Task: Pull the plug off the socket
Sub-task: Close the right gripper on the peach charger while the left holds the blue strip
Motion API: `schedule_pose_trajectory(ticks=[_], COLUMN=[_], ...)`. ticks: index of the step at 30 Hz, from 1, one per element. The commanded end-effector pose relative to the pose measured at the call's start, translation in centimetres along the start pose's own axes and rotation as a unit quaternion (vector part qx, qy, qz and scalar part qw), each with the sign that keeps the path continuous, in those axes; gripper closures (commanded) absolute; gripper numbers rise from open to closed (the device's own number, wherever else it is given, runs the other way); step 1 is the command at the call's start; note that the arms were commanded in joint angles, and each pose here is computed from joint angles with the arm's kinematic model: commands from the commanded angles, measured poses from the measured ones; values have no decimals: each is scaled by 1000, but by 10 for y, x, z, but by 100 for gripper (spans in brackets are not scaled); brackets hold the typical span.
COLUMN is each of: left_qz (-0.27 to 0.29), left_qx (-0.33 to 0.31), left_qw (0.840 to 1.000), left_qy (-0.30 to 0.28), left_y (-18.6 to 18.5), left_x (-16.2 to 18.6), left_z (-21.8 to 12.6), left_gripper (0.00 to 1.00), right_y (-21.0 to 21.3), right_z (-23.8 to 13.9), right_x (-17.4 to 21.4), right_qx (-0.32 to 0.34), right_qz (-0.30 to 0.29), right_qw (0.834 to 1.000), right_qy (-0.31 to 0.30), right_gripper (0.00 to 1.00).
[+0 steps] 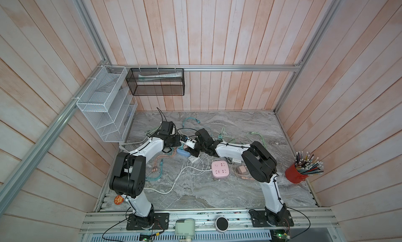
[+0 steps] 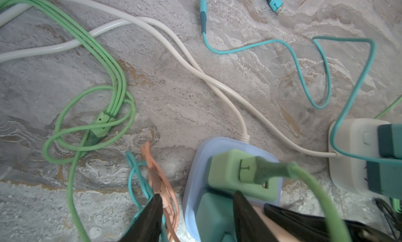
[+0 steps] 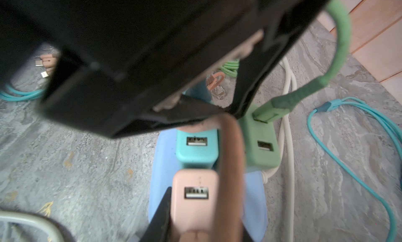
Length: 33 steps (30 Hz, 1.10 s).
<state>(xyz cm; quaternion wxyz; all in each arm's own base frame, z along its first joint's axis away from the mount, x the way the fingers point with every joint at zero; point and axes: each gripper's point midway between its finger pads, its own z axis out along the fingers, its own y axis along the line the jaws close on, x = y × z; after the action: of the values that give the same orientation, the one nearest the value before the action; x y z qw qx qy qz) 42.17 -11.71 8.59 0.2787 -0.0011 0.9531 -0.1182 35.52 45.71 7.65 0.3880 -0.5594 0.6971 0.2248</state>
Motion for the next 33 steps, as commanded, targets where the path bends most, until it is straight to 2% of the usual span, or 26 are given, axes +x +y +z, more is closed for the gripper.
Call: schedule_pose_trajectory(ticks=[1,7,15,25,33], left_qz=[2,5,-5,-21,-29], left_qx=[-37,-38,-23,-25,-37], left_qw=[993,994,997,999,999], left_qy=[111,105,69,8,4], left_y=[16,14,4,-3,8], left_x=[64,61,39,1,-4], left_z=[22,19,-1,-45,-56], left_gripper=[46,46,44,39,38], right_y=[7,4,6,1,0], right_z=[5,6,11,11,8], right_x=[-22,-17,11,21,16], right_qx=[-15,-25,-25,-25,-20], right_qz=[-4,10,20,27,32], right_qw=[1000,1000,999,999,999], right_qy=[-11,0,29,30,16], right_gripper=[100,100,100,100,99])
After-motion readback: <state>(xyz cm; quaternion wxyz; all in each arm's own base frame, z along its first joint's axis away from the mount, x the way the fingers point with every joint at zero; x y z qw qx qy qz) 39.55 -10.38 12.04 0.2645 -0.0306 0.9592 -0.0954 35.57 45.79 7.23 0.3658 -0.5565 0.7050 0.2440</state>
